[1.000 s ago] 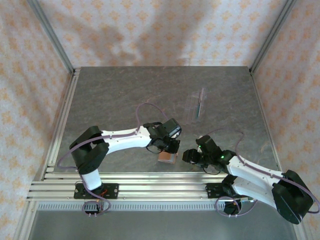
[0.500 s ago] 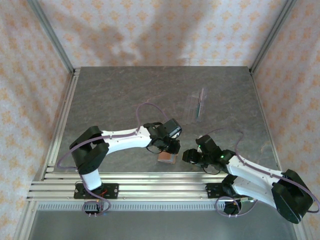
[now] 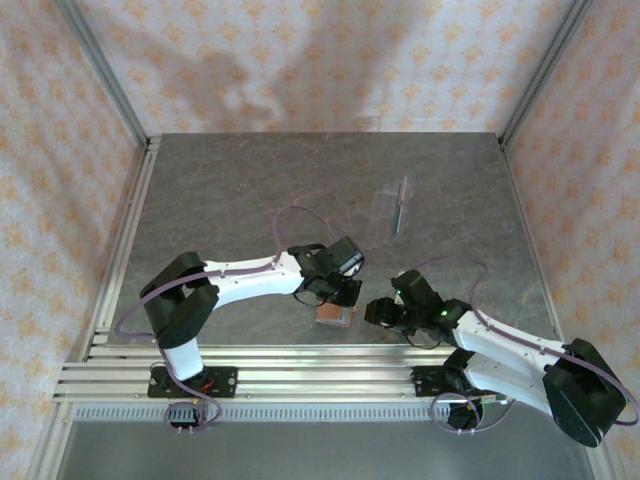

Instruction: Put the credit cards into the card holder

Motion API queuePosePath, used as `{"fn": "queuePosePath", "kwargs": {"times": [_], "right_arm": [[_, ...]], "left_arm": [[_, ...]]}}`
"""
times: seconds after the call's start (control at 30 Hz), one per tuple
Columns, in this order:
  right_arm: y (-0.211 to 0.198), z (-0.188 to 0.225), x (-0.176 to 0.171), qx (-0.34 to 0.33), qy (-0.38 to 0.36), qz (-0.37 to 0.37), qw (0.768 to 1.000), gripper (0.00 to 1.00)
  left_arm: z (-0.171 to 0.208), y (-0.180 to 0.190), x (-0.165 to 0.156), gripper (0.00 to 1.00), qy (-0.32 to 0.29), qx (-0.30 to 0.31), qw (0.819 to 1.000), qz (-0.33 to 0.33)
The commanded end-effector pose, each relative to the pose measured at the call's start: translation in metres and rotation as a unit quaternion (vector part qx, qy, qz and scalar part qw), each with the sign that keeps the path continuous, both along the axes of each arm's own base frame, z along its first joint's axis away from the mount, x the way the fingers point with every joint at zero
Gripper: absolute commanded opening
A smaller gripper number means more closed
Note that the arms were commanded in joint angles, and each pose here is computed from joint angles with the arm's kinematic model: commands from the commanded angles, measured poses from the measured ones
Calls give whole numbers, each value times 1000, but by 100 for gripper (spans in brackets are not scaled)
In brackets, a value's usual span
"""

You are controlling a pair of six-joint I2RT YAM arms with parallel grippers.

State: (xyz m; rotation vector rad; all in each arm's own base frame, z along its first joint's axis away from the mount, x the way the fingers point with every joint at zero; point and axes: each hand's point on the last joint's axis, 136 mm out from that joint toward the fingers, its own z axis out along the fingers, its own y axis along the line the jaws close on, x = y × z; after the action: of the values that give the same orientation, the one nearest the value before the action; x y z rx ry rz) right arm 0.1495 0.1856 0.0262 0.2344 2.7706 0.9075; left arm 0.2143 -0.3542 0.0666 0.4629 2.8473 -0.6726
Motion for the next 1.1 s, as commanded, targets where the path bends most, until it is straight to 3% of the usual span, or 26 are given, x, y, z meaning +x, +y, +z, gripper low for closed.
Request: {"fn": "queuePosePath", "kwargs": {"times": [0.0, 0.03, 0.1, 0.13, 0.27, 0.4, 0.57, 0.77, 1.07], "right_arm": [[-5, -5, 4, -18, -5, -6, 1000, 52], [-5, -6, 3, -18, -6, -6, 1000, 52], [-5, -6, 3, -18, -6, -6, 1000, 52], [-6, -7, 3, -19, -4, -6, 1000, 52], [-5, -6, 4, -17, -6, -7, 1000, 52], [-6, -6, 3, -17, -5, -7, 1000, 52], [-6, -6, 3, -17, -6, -8, 1000, 52], [-8, -7, 2, -18, -6, -10, 1000, 52], [-9, -6, 2, -18, -8, -12, 1000, 52]], "left_arm": [[-1, -2, 0, 5, -1, 8, 1000, -7], [-1, -1, -1, 7, -1, 9, 1000, -7], [-1, 0, 0, 27, -2, 11, 1000, -5], [-1, 0, 0, 30, -2, 12, 1000, -5], [-5, 1, -1, 28, 0, 15, 1000, -5], [-7, 1, -1, 15, 2, 15, 1000, -4], [-9, 1, 0, 15, 3, 18, 1000, -3], [-15, 4, -1, 22, 6, 28, 1000, -1], [-12, 5, 1, 13, -2, 31, 1000, 1]]}}
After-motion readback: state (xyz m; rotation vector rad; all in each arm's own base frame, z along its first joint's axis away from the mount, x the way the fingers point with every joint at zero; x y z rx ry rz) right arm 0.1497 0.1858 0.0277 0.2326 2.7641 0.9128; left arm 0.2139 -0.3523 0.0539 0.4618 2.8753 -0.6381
